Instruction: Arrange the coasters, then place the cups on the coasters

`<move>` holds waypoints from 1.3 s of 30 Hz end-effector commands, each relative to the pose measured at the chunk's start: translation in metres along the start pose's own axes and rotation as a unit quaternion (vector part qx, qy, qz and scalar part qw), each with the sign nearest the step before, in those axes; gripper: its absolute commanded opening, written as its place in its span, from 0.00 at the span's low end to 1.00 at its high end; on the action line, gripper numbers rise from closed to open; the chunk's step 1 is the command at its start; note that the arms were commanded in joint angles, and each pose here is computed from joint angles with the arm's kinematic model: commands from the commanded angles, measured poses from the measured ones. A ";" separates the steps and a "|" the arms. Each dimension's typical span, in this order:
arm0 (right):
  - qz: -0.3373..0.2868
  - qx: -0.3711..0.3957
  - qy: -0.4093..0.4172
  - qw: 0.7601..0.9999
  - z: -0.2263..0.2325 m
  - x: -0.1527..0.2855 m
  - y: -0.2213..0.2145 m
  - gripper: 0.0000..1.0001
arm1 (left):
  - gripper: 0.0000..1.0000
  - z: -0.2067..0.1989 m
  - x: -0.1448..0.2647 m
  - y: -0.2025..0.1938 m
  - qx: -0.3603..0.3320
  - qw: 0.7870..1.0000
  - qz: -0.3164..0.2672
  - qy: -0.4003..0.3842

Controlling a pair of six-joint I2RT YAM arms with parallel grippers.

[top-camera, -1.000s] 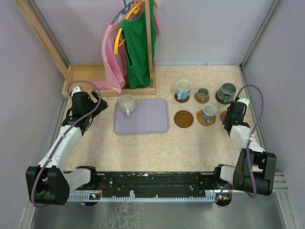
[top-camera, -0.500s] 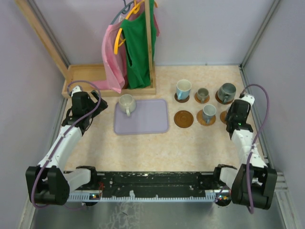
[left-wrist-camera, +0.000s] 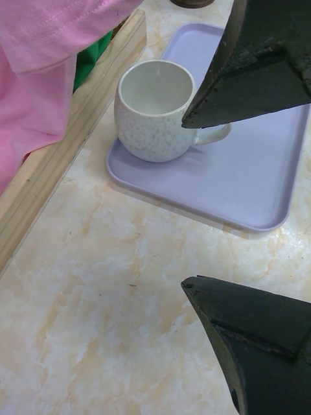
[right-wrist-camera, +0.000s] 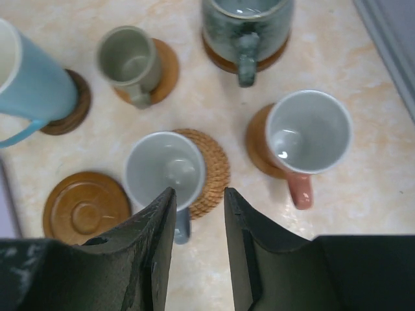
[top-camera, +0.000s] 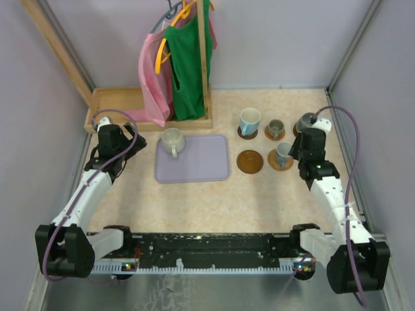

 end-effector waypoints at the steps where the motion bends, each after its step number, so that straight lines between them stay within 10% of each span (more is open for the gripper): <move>1: -0.038 -0.014 0.018 0.999 0.030 0.017 0.033 0.36 | 1.00 0.001 -0.003 0.005 -0.006 1.000 -0.009 0.004; 24: -0.028 0.136 0.276 0.951 0.379 0.032 0.034 0.34 | 1.00 0.009 -0.005 0.002 -0.007 1.000 -0.012 0.024; 39: 0.017 0.151 0.353 0.923 0.467 0.049 -0.017 0.34 | 1.00 0.019 -0.008 0.004 0.018 0.998 -0.016 0.050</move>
Point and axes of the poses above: each gripper's point midway between its finger pads, its own x axis back along the fingers, its own z axis along the line the jaws close on, y = z × x, the point moved 4 cm from there along x, back along the fingers, and after that the axes turned 11 degrees about x, right-handed, at the moved point
